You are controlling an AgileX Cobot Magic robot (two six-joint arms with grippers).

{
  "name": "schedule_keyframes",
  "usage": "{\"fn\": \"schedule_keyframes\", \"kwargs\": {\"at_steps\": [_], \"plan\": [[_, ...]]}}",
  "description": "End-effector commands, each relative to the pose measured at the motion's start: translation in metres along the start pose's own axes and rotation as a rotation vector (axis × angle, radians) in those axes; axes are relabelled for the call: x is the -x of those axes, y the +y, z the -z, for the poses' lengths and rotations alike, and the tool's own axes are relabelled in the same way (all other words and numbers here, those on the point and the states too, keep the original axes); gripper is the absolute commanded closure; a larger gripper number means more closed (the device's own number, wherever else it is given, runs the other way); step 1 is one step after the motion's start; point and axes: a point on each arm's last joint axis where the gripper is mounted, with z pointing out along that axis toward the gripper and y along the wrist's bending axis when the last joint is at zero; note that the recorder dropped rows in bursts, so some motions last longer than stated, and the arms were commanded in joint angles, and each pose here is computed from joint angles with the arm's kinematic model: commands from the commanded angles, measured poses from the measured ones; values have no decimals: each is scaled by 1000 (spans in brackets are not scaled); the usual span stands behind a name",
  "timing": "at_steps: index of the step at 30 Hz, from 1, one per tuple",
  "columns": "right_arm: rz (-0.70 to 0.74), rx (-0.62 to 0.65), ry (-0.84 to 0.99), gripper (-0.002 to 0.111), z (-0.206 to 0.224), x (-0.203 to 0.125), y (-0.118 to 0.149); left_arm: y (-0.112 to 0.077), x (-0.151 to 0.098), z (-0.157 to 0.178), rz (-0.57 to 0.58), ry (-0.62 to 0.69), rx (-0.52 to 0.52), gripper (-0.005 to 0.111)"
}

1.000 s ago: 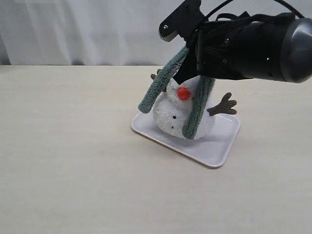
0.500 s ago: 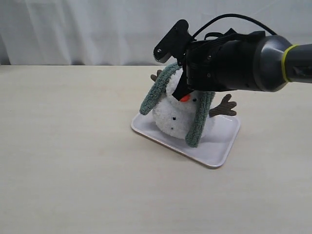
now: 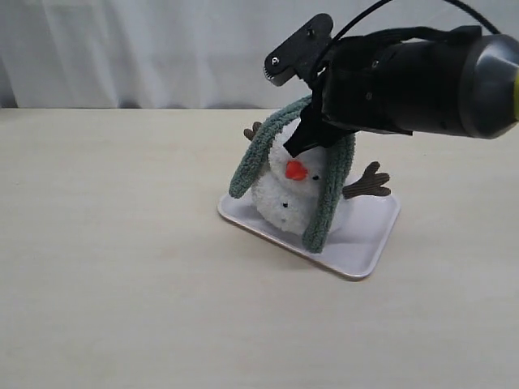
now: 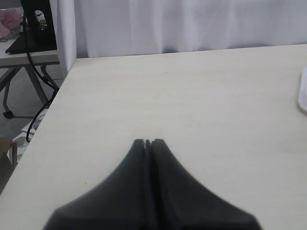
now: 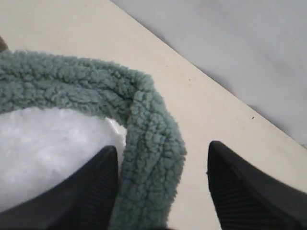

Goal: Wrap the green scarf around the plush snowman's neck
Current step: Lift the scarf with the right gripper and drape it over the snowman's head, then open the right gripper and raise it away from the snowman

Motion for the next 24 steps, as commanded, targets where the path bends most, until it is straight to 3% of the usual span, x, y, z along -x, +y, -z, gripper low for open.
{"fn": "schedule_keyframes", "kwargs": {"at_steps": [1, 13, 18, 24], "plan": [[-75, 44, 5, 54, 18, 7, -13, 0, 0, 0, 0, -6, 0, 107], [-212, 120, -37, 56, 71, 15, -48, 0, 0, 0, 0, -6, 0, 107], [-251, 165, -132, 77, 111, 15, -74, 0, 0, 0, 0, -6, 0, 107], [-251, 224, -179, 104, 148, -10, -91, 0, 0, 0, 0, -8, 0, 107]]}}
